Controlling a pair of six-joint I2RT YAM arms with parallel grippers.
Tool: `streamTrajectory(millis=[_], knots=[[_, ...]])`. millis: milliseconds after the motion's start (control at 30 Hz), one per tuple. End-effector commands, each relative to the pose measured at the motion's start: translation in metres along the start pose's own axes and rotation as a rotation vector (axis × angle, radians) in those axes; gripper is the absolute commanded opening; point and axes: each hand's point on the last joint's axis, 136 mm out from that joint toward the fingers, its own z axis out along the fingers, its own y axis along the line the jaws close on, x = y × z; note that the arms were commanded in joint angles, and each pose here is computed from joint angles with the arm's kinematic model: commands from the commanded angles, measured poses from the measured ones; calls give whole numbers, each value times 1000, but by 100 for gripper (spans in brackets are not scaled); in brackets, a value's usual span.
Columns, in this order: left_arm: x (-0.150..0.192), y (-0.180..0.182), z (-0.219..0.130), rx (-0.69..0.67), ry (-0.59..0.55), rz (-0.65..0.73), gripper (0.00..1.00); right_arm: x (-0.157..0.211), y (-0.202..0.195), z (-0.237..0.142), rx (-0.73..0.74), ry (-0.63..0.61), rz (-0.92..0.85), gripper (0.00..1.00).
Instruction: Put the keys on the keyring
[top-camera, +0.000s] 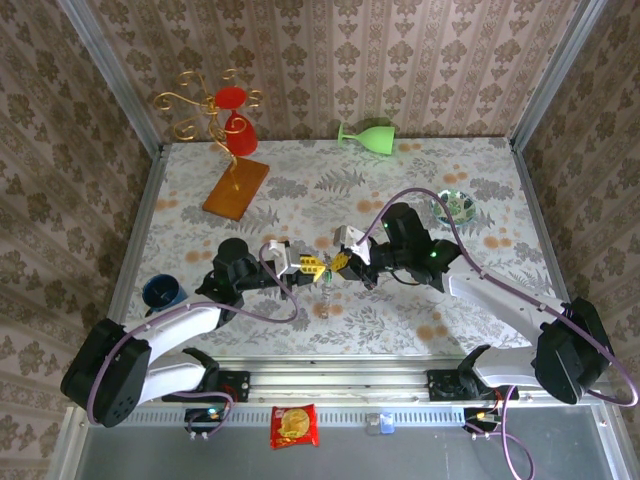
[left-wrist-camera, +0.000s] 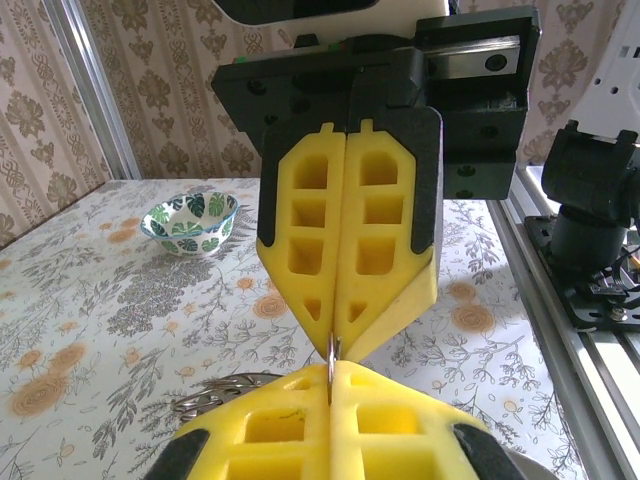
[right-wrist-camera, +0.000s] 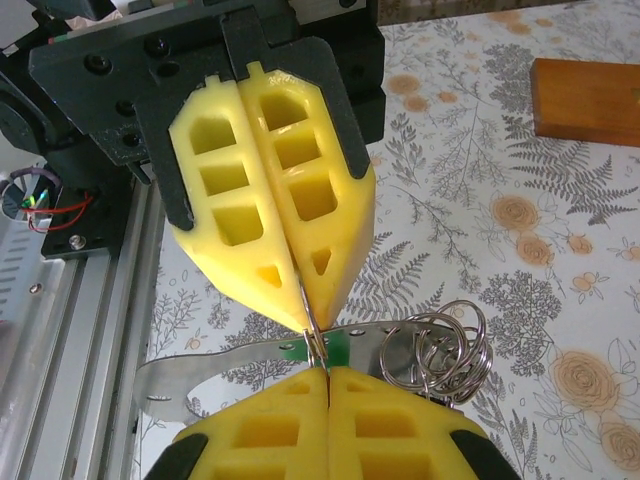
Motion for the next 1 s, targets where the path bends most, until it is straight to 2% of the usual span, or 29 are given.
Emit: streamTrajectory(millis=[0,200,267,367,467,700,967], knots=[[-18,-5,-3,24,-59,77,0,1,-2,4,-10,28,18,0],[-21,-8,0,35,-72,94,0,-8,-1,12,-50,-17,48,1],[-20,-7,-1,18,-71,99,0,-12,-2,8,-30,-40,35,8],[-17,-5,-2,-2,-71,99,0,-18,-3,-1,15,-98,-2,25],[-17,-5,-1,1,-75,90,0,-21,1,-7,28,-133,-45,32],[-19,-8,1,29,-91,65,0,-24,7,-3,-4,-156,-65,34],[-20,-8,3,33,-98,64,0,-21,4,4,-5,-148,-56,24]])
